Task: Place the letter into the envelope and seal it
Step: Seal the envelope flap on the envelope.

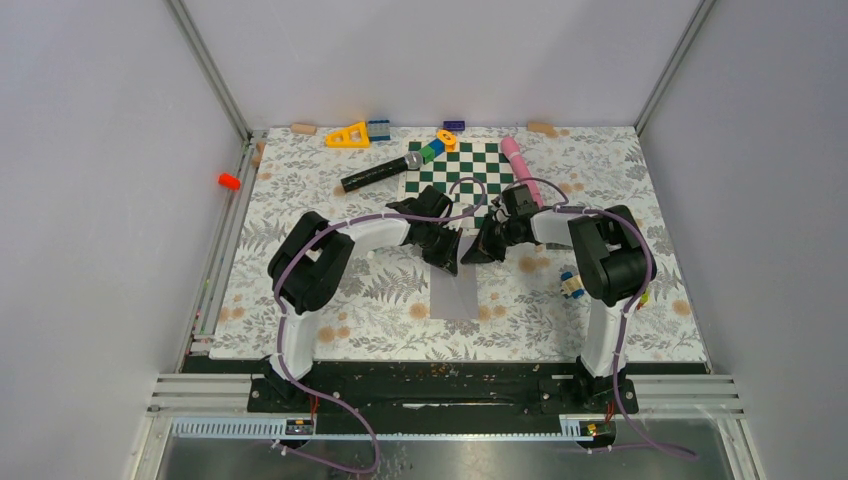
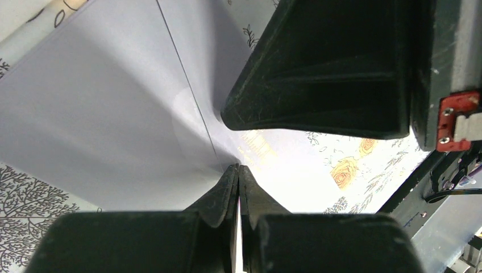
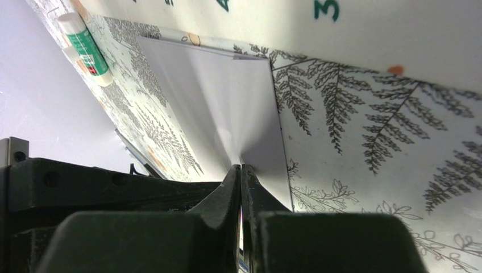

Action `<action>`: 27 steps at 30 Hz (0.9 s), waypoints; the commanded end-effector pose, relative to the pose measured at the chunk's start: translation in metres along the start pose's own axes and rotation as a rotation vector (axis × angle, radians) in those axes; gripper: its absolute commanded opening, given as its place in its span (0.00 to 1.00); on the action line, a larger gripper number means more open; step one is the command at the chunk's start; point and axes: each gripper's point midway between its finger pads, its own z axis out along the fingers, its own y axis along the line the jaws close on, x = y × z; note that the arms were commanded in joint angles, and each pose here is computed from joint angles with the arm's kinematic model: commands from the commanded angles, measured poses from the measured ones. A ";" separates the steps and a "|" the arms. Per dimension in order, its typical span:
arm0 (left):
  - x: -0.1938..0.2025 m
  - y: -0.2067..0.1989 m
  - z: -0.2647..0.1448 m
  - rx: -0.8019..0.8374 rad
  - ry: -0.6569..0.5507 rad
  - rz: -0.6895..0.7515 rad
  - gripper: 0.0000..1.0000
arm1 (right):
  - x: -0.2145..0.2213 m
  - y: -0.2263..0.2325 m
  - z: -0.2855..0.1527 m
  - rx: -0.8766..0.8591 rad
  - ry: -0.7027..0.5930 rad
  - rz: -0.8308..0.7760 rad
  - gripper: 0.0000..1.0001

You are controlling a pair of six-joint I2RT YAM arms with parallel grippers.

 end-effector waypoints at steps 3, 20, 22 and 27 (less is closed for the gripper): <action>0.017 0.012 0.009 -0.061 0.053 0.009 0.00 | -0.022 -0.004 -0.006 0.077 -0.089 0.000 0.00; 0.017 0.011 0.012 -0.064 0.058 0.008 0.00 | -0.015 -0.002 0.007 0.105 -0.029 -0.049 0.00; 0.018 0.011 0.012 -0.066 0.063 0.004 0.00 | -0.010 -0.001 0.008 0.114 -0.016 -0.066 0.00; 0.019 0.014 0.012 -0.080 0.064 0.003 0.00 | 0.007 0.002 0.010 0.117 0.039 -0.104 0.00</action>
